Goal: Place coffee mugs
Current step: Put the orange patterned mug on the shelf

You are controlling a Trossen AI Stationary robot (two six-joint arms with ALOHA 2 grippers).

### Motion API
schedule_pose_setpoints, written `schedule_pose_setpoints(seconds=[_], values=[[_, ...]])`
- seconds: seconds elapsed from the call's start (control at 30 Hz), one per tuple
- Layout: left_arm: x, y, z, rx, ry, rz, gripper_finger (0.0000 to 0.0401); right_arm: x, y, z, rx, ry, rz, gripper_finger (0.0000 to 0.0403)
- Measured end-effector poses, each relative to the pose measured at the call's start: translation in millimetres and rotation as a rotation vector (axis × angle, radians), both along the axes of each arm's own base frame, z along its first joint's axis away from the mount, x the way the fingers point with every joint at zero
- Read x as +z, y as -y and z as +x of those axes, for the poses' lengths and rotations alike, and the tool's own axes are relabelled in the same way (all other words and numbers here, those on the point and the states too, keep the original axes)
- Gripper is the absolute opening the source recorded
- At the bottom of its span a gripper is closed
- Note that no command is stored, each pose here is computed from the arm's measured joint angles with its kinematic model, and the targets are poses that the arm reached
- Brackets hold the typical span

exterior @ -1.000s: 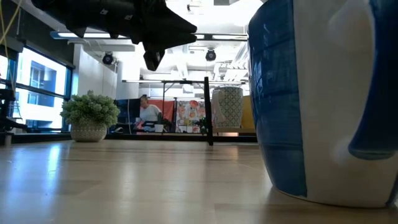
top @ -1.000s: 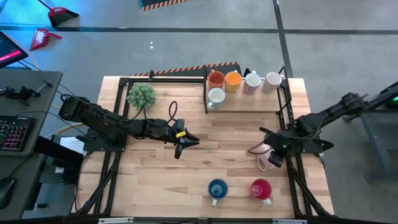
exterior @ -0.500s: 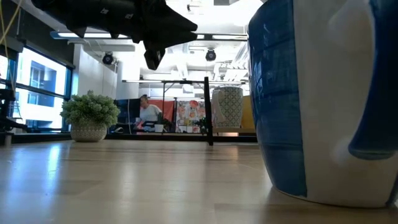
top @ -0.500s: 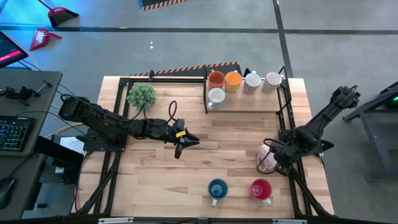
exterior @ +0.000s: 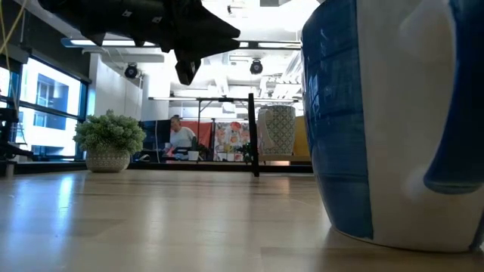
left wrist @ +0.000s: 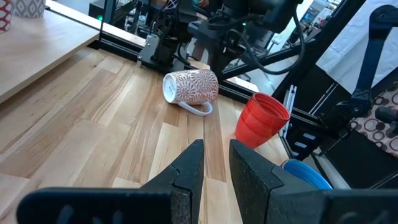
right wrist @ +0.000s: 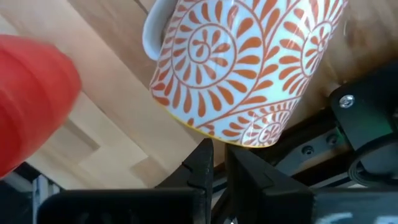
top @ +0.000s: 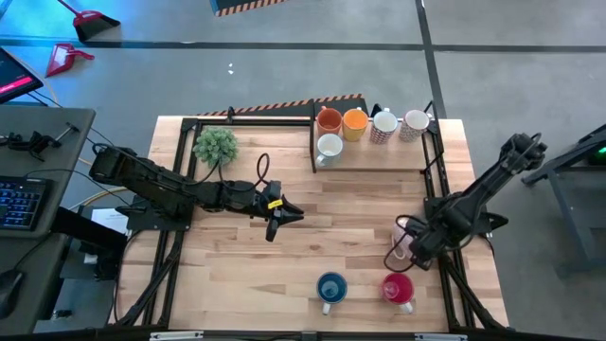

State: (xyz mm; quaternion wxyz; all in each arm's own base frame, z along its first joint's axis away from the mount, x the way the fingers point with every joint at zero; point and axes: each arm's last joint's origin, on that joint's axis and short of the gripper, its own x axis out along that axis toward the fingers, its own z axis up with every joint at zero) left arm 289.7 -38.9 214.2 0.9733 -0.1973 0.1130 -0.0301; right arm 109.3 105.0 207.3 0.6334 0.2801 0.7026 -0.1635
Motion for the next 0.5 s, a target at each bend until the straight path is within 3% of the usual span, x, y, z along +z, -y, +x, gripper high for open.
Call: schedule_pose_setpoints(seconds=[0.5], values=[[-0.1, 0.0, 0.0, 0.0, -0.001, 0.001, 0.0065, -5.4, 1.6, 4.0, -0.123, 0.033, -0.136, 0.0034]])
